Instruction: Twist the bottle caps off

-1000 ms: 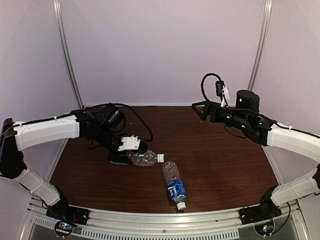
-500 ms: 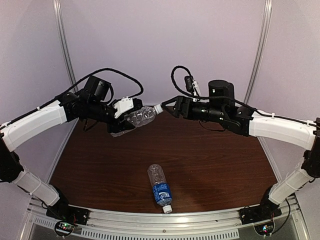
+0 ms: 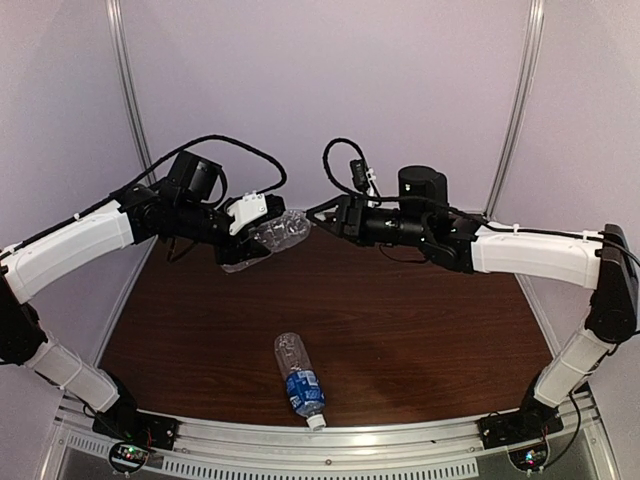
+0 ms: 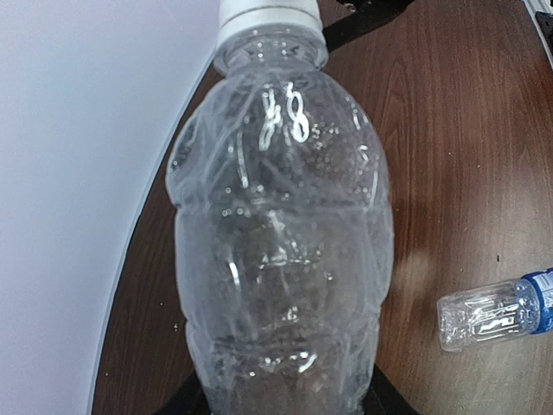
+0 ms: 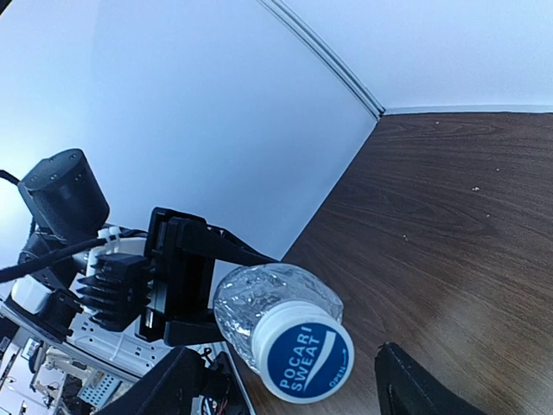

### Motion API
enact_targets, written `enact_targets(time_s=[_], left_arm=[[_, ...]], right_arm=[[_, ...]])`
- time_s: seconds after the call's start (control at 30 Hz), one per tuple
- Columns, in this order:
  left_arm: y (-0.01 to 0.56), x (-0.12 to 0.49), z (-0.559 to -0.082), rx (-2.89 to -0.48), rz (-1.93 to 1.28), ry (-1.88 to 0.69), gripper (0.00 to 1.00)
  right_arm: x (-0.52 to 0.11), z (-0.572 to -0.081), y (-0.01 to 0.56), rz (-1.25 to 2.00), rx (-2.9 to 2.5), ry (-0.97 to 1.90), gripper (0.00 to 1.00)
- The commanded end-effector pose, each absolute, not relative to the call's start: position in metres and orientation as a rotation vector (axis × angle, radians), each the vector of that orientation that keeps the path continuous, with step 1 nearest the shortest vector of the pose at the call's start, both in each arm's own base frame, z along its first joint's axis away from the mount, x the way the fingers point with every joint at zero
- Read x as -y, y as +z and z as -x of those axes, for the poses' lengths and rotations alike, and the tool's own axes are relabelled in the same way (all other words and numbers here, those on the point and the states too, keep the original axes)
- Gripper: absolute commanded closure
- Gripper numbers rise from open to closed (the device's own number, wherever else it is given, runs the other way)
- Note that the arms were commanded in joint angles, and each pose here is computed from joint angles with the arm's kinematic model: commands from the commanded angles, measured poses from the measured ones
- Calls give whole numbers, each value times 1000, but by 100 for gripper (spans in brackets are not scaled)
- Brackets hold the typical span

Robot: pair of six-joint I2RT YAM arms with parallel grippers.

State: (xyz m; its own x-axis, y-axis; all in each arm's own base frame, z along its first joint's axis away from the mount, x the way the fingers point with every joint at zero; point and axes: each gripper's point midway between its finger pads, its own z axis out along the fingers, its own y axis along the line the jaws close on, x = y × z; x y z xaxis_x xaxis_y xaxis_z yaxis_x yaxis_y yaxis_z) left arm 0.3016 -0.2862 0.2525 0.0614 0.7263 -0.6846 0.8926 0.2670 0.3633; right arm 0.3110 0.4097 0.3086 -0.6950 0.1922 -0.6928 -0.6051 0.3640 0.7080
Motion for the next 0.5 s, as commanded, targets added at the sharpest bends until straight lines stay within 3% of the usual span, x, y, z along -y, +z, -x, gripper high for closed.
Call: enact_targets(time_s=[0.0, 0.47], left_arm=[[268, 290, -305, -1656, -1465, -248, 54], [271, 290, -308, -1654, -1452, -235, 54]], right_arm=[[-411, -316, 333, 321, -1813, 1532, 28], [-413, -321, 318, 290, -1862, 1556, 45]])
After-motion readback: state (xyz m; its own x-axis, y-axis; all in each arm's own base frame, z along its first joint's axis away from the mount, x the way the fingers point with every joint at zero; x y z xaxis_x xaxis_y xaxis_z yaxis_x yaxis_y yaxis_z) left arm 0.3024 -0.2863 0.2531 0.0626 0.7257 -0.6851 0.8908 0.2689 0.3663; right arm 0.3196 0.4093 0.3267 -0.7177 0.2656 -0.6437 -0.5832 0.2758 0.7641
